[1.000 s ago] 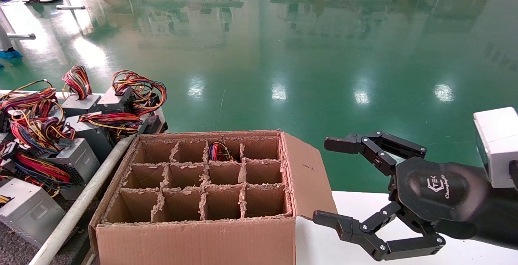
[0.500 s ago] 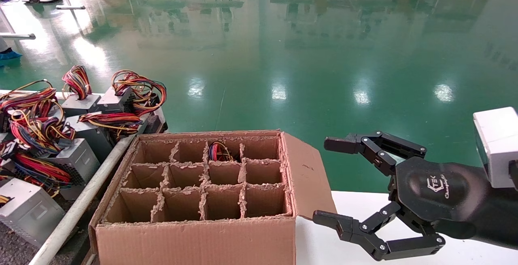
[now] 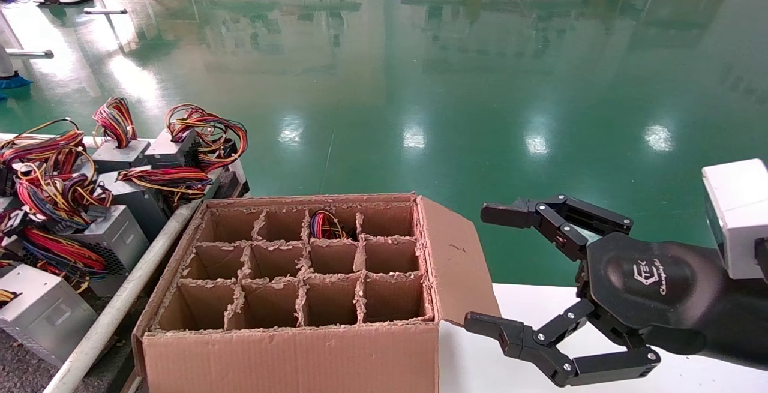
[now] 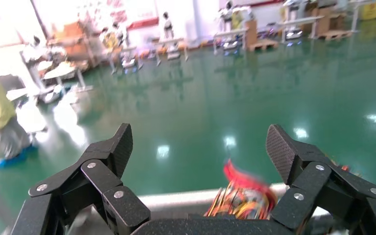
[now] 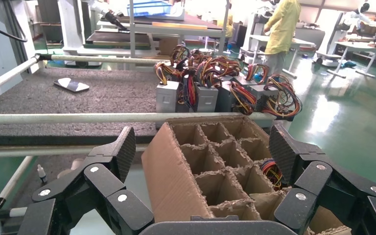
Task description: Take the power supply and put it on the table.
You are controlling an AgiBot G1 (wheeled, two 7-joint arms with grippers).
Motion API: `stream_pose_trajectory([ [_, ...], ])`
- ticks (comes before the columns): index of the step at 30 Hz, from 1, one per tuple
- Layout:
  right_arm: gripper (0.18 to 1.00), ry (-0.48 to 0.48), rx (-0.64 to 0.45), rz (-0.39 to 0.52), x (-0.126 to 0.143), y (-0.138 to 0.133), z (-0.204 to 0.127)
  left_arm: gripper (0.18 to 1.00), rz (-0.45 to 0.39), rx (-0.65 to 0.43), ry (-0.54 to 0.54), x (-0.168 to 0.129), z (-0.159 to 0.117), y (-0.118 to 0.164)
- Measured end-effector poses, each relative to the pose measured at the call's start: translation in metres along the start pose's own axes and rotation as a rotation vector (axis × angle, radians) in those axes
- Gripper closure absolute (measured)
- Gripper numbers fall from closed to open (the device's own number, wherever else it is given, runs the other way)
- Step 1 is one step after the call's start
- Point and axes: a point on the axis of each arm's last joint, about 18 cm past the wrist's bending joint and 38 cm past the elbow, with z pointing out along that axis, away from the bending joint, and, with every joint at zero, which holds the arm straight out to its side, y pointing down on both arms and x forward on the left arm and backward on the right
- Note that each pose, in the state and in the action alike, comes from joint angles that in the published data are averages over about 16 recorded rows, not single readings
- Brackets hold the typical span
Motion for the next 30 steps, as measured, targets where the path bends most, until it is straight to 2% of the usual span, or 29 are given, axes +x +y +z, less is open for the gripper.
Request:
stream_pose_trajectory([
  [6, 0.178, 0.0, 0.0, 0.0, 0.0, 0.0, 0.0, 0.195, -0.023, 0.081, 0.046, 0.021, 0.025, -0.018],
  [12, 0.178, 0.0, 0.0, 0.0, 0.0, 0.0, 0.0, 0.184, -0.034, 0.136, 0.116, 0.042, 0.038, -0.029],
  [30, 0.178, 0.0, 0.0, 0.0, 0.0, 0.0, 0.0, 0.183, 0.015, 0.197, 0.413, 0.119, 0.043, -0.031],
])
